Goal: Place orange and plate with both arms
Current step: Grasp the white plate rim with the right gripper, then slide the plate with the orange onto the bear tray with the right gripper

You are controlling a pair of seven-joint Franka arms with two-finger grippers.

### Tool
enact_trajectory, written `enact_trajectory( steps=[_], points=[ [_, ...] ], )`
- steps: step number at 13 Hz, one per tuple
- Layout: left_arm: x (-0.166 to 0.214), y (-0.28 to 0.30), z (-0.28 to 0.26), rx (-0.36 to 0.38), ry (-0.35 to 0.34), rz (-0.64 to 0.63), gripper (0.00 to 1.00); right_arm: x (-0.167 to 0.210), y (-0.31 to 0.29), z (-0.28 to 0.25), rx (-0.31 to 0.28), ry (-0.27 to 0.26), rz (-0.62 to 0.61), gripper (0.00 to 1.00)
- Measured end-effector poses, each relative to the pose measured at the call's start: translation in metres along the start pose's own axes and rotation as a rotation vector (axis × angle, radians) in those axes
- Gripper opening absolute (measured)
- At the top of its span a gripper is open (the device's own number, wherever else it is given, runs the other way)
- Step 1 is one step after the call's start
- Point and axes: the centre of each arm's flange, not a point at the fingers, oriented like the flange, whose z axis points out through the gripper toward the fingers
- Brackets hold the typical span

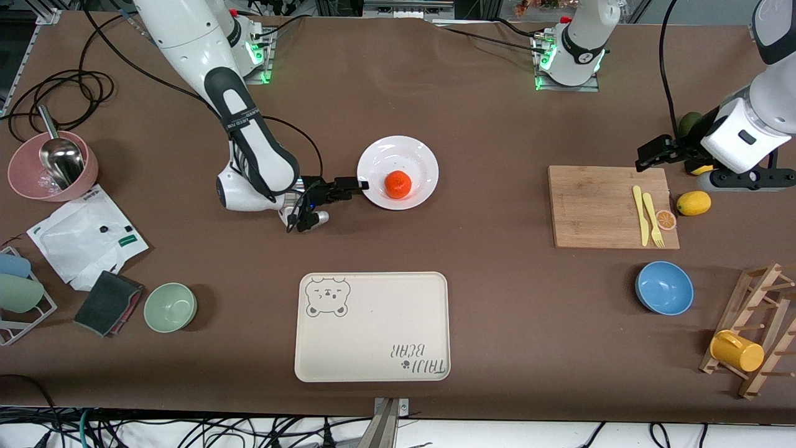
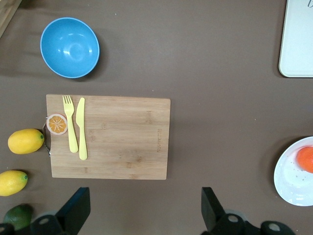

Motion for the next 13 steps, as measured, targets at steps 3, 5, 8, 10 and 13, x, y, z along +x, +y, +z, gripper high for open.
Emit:
enact_trajectory(
  steps=[3, 5, 8, 10, 13],
  points=[
    [0.000, 0.001, 0.000, 0.000, 0.000, 0.001, 1.00, -0.002, 0.000, 0.009, 0.006, 0.010, -0.015, 1.00],
    [0.000, 0.001, 0.000, 0.000, 0.000, 0.001, 1.00, -0.003, 0.000, 0.013, 0.007, 0.023, -0.031, 0.96],
    [0.000, 0.001, 0.000, 0.000, -0.001, 0.002, 1.00, -0.004, -0.002, 0.021, 0.003, 0.047, -0.066, 0.76],
    [0.000, 0.002, 0.000, 0.000, -0.001, 0.004, 1.00, -0.005, -0.002, 0.024, 0.006, 0.047, -0.095, 0.70],
    [0.000, 0.003, 0.000, 0.000, -0.001, 0.005, 1.00, -0.008, 0.003, 0.032, -0.002, 0.039, -0.101, 0.33]
  ],
)
